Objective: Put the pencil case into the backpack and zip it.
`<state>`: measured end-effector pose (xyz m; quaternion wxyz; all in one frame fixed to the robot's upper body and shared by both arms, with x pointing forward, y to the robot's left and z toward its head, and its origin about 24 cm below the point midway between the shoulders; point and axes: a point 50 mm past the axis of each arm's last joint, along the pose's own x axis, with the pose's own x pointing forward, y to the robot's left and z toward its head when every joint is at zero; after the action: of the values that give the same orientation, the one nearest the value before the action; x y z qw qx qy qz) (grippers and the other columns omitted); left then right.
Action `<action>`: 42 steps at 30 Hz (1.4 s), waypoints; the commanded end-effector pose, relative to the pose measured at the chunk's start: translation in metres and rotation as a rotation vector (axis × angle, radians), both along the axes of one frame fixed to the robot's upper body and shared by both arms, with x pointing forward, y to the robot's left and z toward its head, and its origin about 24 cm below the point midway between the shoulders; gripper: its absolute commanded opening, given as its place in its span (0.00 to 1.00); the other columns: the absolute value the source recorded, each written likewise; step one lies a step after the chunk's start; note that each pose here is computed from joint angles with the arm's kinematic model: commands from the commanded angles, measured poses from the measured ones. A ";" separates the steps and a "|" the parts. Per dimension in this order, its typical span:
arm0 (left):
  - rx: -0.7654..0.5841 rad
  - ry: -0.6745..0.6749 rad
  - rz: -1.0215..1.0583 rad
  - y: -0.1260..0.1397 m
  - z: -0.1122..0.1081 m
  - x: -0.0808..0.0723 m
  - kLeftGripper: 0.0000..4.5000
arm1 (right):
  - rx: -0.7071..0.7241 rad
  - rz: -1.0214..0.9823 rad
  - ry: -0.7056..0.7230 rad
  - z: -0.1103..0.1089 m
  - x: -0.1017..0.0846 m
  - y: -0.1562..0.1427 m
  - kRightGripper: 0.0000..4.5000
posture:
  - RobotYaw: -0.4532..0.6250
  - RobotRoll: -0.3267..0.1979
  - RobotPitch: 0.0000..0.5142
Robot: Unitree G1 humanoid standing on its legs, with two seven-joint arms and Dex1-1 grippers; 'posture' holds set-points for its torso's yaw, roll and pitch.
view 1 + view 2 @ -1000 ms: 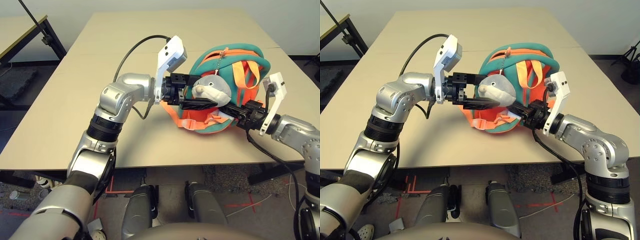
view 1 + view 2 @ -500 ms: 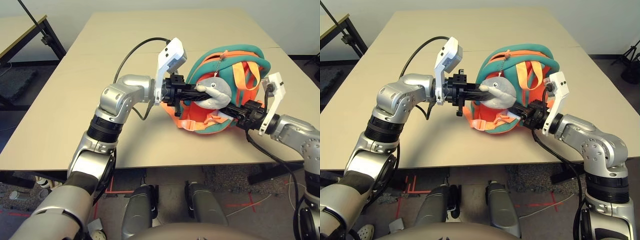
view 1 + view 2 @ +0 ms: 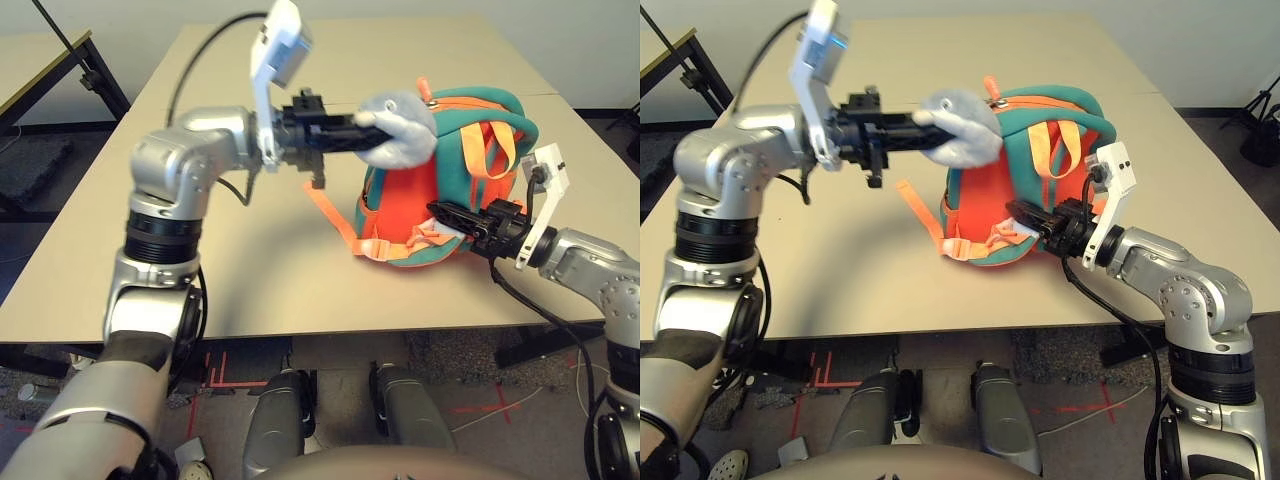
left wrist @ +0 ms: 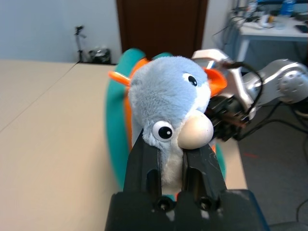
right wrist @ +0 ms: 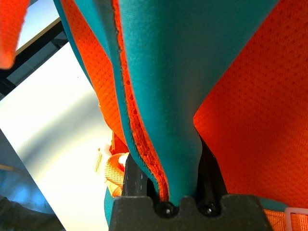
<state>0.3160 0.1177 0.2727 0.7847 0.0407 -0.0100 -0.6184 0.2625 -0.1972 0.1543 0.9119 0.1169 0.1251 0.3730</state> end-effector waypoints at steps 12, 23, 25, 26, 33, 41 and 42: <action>0.134 0.121 0.300 0.073 -0.043 0.020 0.05 | -0.007 0.007 0.056 -0.012 0.003 0.003 0.05 | 0.26 0.62 0.20; 0.318 0.332 0.262 0.067 -0.121 0.024 0.05 | -0.006 0.006 0.057 -0.012 0.004 0.005 0.05 | 0.25 0.62 0.20; 0.357 0.366 0.219 0.062 -0.134 0.022 0.05 | -0.006 0.007 0.059 -0.013 0.004 0.005 0.05 | 0.25 0.62 0.20; 0.379 0.376 0.204 0.060 -0.140 0.022 0.05 | -0.006 0.008 0.059 -0.013 0.004 0.005 0.05 | 0.25 0.62 0.20; 0.501 0.403 0.127 0.049 -0.169 0.023 0.05 | -0.007 0.009 0.056 -0.012 0.006 0.006 0.05 | 0.25 0.62 0.19; 0.594 0.342 0.132 0.046 -0.177 0.031 0.05 | -0.006 0.006 0.053 -0.012 0.006 0.007 0.05 | 0.25 0.62 0.19; 0.592 0.329 0.135 0.045 -0.176 0.032 0.05 | -0.006 0.006 0.053 -0.012 0.006 0.007 0.05 | 0.25 0.62 0.19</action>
<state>0.3511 0.1531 0.1198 0.7699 0.1514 0.2467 -0.5687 0.2690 -0.1930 0.1500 0.9116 0.1207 0.1284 0.3715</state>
